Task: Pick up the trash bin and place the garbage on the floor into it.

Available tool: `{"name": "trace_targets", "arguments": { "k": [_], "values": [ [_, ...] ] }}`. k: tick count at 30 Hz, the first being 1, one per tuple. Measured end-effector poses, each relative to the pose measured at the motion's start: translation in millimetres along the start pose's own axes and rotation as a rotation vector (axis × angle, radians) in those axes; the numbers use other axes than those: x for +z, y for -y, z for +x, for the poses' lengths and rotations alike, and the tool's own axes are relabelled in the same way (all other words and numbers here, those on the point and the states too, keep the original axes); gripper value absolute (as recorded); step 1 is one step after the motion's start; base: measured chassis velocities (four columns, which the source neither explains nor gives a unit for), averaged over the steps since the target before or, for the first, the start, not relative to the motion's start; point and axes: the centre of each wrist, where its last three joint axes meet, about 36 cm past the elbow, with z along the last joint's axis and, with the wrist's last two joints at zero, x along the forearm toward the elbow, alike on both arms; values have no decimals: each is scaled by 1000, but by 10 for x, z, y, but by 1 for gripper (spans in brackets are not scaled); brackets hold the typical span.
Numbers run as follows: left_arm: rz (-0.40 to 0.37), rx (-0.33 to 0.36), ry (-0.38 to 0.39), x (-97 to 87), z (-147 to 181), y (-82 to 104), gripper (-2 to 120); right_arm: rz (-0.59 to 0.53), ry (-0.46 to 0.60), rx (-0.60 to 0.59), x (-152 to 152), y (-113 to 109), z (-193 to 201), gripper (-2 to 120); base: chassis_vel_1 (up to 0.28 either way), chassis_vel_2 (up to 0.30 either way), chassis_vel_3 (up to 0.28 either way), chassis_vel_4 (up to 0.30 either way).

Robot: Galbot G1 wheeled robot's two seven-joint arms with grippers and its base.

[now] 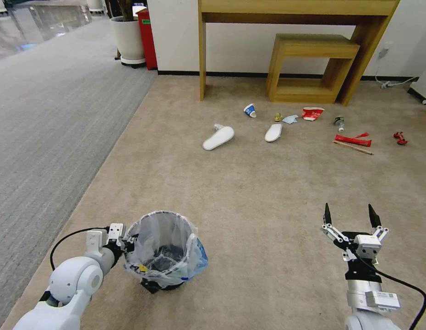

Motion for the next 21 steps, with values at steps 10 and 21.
{"name": "trace_targets", "arguments": {
  "k": [10,21],
  "values": [
    [106,-13,35,-42,263,-75,1,31,25,6,-66,27,-24,100,0,0,0,0],
    [316,20,148,-184,735,-35,1,24,26,40,-109,149,-104,100,0,0,0,0]
  ]
}}
